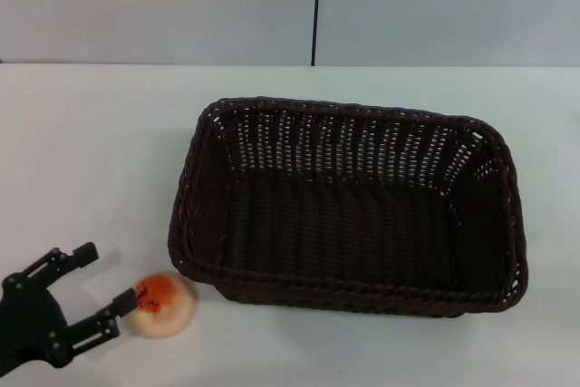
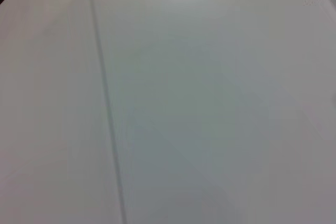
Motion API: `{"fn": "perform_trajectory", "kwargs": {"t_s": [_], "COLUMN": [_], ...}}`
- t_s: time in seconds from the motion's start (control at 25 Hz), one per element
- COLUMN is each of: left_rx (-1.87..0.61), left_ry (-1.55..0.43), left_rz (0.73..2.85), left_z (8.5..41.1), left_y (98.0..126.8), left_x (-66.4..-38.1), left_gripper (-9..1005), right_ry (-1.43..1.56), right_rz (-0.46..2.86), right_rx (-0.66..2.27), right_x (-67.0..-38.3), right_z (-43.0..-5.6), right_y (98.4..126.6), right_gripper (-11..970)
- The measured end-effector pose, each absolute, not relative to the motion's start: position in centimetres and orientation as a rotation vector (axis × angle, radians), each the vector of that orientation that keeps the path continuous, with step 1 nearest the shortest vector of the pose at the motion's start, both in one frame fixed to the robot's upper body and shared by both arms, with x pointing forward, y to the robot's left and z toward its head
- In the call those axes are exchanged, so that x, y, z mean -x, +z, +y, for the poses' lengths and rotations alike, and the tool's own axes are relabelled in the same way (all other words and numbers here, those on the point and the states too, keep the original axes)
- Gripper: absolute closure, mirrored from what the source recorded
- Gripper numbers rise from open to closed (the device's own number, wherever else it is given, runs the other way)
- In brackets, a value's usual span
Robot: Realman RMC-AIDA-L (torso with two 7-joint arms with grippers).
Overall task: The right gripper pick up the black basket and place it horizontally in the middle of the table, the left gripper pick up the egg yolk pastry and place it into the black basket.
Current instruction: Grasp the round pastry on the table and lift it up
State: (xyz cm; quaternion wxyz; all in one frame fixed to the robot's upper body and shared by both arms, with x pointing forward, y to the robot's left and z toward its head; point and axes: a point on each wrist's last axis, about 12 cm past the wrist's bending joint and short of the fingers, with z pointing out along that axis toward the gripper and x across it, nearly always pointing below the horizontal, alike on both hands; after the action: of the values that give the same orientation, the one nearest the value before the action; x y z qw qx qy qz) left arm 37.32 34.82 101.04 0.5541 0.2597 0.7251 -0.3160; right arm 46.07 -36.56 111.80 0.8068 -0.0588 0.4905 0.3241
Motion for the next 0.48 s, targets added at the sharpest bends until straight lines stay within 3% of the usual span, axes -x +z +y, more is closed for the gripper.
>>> {"fn": "perform_trajectory", "kwargs": {"t_s": [0.48], "left_rx": [-0.701], "left_ry": [-0.821], "left_rz": [1.804], "left_z": [32.9], "left_y": [99.4], "left_x": [-37.7], "left_gripper": [161], "right_ry": [0.675], "right_rz": [1.055], "right_rx": [0.054], "right_x": [-44.9], "right_z": [-36.9], "right_y": [110.2], "right_gripper": [127]}}
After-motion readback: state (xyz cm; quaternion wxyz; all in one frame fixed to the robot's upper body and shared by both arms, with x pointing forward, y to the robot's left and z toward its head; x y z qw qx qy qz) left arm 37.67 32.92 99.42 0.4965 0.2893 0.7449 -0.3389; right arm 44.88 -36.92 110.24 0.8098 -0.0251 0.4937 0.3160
